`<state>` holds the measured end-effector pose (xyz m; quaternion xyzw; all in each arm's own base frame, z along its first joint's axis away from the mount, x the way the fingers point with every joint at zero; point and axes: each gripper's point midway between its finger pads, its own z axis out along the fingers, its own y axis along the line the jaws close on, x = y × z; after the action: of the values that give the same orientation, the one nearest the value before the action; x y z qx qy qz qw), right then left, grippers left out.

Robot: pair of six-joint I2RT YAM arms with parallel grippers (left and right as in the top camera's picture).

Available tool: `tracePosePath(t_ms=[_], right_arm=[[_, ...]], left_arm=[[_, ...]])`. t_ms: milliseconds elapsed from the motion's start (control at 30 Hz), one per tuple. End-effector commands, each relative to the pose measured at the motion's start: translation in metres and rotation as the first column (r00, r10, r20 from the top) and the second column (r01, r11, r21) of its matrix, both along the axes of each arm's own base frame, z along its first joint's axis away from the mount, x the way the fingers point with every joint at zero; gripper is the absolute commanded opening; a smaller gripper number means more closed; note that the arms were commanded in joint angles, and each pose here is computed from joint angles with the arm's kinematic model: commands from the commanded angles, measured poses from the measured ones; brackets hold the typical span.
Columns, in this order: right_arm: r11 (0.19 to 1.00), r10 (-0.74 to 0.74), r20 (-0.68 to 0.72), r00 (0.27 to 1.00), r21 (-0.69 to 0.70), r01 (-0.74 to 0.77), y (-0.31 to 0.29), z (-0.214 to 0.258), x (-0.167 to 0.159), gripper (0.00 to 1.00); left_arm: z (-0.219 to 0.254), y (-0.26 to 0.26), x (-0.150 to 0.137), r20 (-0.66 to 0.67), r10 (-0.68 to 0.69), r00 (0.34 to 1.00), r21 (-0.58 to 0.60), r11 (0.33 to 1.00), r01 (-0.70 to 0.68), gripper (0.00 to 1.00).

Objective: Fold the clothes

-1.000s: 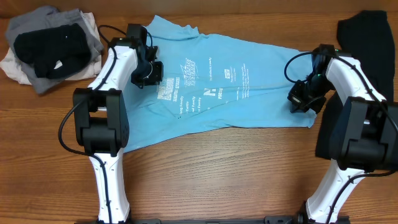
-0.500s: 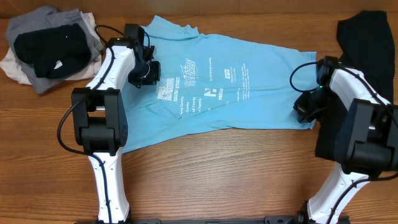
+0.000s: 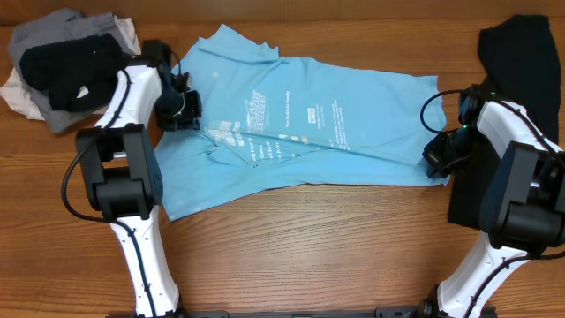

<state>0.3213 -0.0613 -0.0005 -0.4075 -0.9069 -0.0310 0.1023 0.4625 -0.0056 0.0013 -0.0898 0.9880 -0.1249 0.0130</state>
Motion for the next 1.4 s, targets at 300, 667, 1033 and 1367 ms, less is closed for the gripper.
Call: tracePosePath(t_ms=[300, 667, 1033, 1367], right_arm=[[0.993, -0.028, -0.065, 0.998, -0.117, 0.020, -0.023, 0.008, -0.027, 0.04], [0.983, -0.025, 0.237, 0.971, -0.169, 0.066, -0.030, 0.079, 0.010, 0.04], [0.987, 0.150, 0.766, 0.625, -0.079, -0.139, 0.006, 0.148, 0.148, 0.04], [0.974, 0.205, 0.832, 0.516, -0.124, -0.188, 0.026, 0.108, 0.208, 0.04]], left_arm=[[-0.009, 0.010, -0.017, -0.066, -0.013, 0.998, -0.005, 1.000, 0.013, 0.04], [0.106, -0.012, 0.021, 0.271, -0.070, 0.960, 0.028, 0.997, 0.065, 0.04], [0.156, -0.090, 0.069, 0.553, -0.194, 0.811, 0.057, 0.979, 0.195, 0.04], [0.078, -0.099, 0.067, 0.408, -0.177, 0.896, 0.030, 0.983, 0.180, 0.04]])
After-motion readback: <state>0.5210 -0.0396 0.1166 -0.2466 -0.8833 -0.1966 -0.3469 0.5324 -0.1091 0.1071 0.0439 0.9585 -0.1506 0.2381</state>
